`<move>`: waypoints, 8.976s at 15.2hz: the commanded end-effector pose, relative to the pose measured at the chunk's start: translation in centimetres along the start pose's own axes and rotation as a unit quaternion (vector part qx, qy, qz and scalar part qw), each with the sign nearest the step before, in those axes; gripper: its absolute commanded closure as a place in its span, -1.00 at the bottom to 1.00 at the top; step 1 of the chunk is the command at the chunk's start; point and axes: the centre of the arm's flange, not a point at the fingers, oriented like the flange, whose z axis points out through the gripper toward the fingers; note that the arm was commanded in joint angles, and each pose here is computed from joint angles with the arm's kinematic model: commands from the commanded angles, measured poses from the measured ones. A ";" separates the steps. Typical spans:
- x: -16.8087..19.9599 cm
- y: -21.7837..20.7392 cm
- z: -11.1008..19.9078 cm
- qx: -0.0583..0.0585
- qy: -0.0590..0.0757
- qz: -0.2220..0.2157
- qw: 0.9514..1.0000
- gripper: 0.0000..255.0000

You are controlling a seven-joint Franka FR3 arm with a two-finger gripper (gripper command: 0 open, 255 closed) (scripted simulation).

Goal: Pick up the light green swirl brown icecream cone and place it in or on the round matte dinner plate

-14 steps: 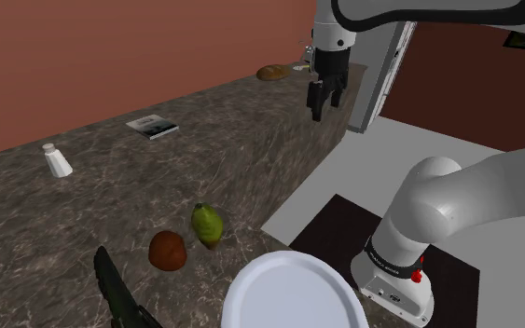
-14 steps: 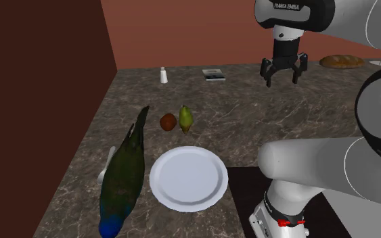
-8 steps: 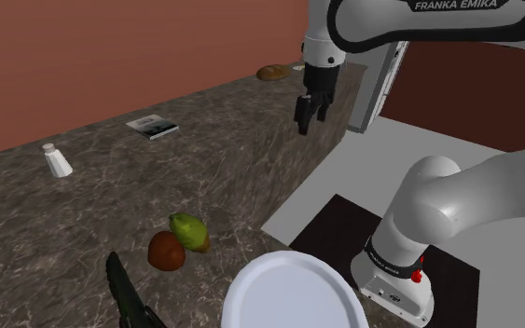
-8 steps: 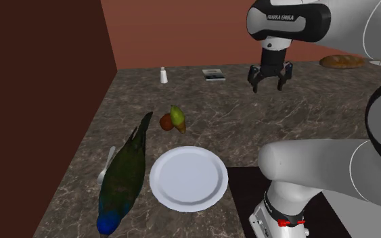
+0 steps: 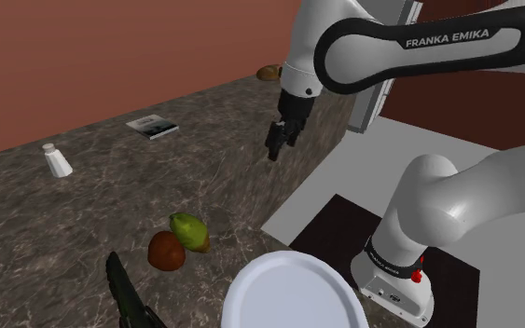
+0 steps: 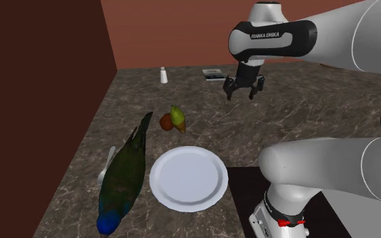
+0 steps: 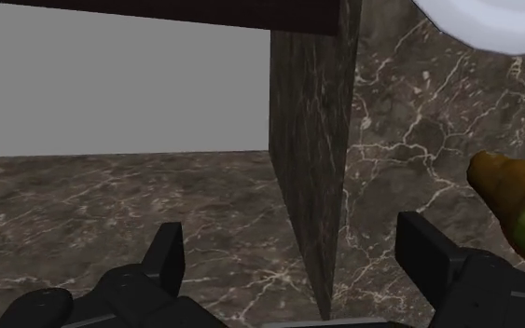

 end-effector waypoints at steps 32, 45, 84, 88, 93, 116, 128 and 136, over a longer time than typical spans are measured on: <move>2.5 -16.7 11.4 0.134 0.133 -0.087 0.978 1.00; 3.6 -21.8 9.8 0.024 0.137 -0.172 0.975 -1.00; 15.7 -20.6 17.8 -0.027 -0.049 -0.209 0.976 -1.00; 15.7 -20.6 18.1 -0.027 -0.049 -0.209 0.976 -1.00; 15.7 -20.6 18.1 -0.027 -0.049 -0.209 0.976 1.00; 16.6 -20.9 10.7 -0.027 -0.049 -0.209 0.976 1.00; 6.4 -22.4 7.2 -0.027 -0.049 -0.209 0.976 1.00; -3.9 -23.8 5.4 -0.027 -0.049 -0.209 0.976 1.00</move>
